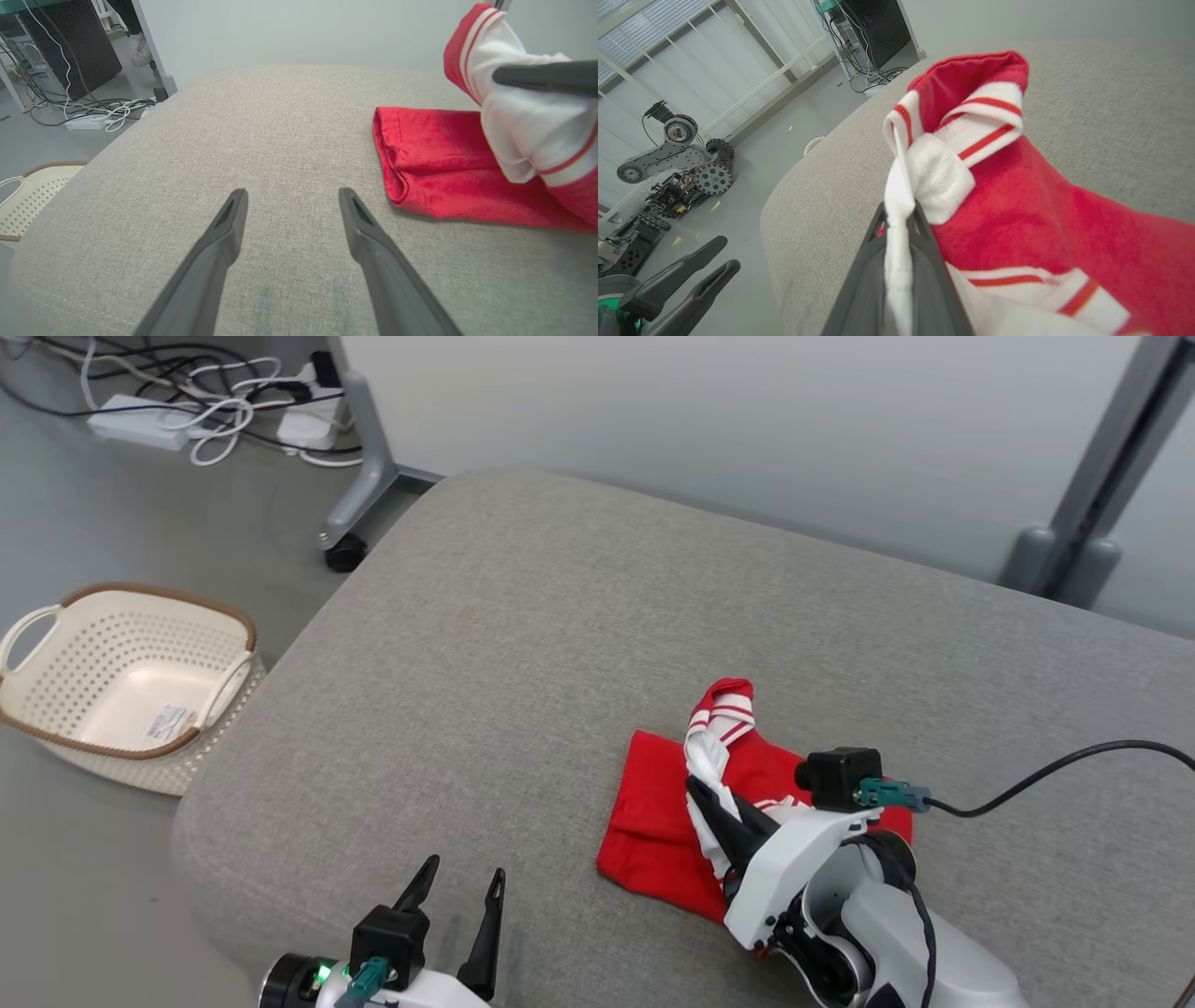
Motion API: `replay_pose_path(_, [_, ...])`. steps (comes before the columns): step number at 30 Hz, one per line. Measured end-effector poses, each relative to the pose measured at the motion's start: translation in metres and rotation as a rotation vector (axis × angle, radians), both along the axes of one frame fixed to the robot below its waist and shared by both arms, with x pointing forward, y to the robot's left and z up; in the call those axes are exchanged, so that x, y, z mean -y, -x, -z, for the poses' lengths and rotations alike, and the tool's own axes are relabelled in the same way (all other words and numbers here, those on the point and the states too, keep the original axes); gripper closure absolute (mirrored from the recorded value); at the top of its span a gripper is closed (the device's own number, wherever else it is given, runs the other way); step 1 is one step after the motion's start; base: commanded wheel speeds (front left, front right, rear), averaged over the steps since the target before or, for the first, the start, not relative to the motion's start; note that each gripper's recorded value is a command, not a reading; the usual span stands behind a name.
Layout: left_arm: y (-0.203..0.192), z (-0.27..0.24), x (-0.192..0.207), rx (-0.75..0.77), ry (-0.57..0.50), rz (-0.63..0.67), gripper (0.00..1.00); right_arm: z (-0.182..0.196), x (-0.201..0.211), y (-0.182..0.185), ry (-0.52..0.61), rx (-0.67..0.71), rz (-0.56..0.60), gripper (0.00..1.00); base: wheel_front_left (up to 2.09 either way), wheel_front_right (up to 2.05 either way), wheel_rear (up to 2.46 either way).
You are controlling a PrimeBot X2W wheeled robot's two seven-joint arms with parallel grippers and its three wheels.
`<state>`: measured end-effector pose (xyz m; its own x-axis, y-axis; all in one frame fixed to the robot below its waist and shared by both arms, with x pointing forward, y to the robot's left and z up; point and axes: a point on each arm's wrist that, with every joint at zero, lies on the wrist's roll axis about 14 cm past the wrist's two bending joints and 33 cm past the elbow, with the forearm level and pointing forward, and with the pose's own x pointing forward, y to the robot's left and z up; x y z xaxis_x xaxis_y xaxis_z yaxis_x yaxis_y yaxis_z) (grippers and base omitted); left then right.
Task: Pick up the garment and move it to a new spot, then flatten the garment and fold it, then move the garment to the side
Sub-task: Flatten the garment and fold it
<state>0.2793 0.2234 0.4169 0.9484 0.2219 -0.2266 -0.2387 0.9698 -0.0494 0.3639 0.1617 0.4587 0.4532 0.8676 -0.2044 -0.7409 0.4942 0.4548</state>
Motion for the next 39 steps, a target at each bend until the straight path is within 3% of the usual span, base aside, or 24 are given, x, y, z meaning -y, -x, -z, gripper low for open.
replay_pose_path(1, [0.0,-0.001,-0.001,0.002,-0.003,-0.004,0.0,0.0,-0.003,-0.001,-0.006,-0.002,-0.001,0.76,0.0,0.0,0.0])
replay_pose_path(2, [0.0,-0.002,-0.003,0.005,-0.005,-0.011,0.0,0.0,-0.006,-0.002,-0.01,-0.001,-0.003,0.3,0.0,0.0,0.0])
replay_pose_path(3, [0.001,-0.002,-0.005,0.003,-0.004,-0.019,0.0,0.0,-0.008,-0.004,-0.016,0.0,-0.001,0.0,0.0,0.0,0.0])
replay_pose_path(12, [-0.009,-0.002,0.001,0.0,-0.006,-0.001,0.0,-0.014,0.017,-0.042,-0.059,0.062,0.141,0.0,0.0,0.0,0.0])
replay_pose_path(16, [-0.021,-0.006,0.008,0.019,-0.005,0.027,0.0,-0.032,0.055,-0.078,-0.08,0.12,0.293,0.0,0.0,0.0,0.0])
replay_pose_path(21, [-0.037,-0.012,0.018,0.042,-0.007,0.069,0.0,-0.024,0.123,-0.092,-0.034,0.174,0.472,0.0,0.0,0.0,0.0])
replay_pose_path(30, [-0.06,-0.022,0.03,0.075,-0.015,0.12,0.0,0.001,0.23,-0.076,0.09,0.212,0.727,0.0,0.0,0.0,0.0])
replay_pose_path(39, [-0.064,-0.022,0.037,0.079,-0.019,0.147,0.0,0.005,0.289,-0.045,0.119,0.215,0.876,0.0,0.0,0.0,0.0])
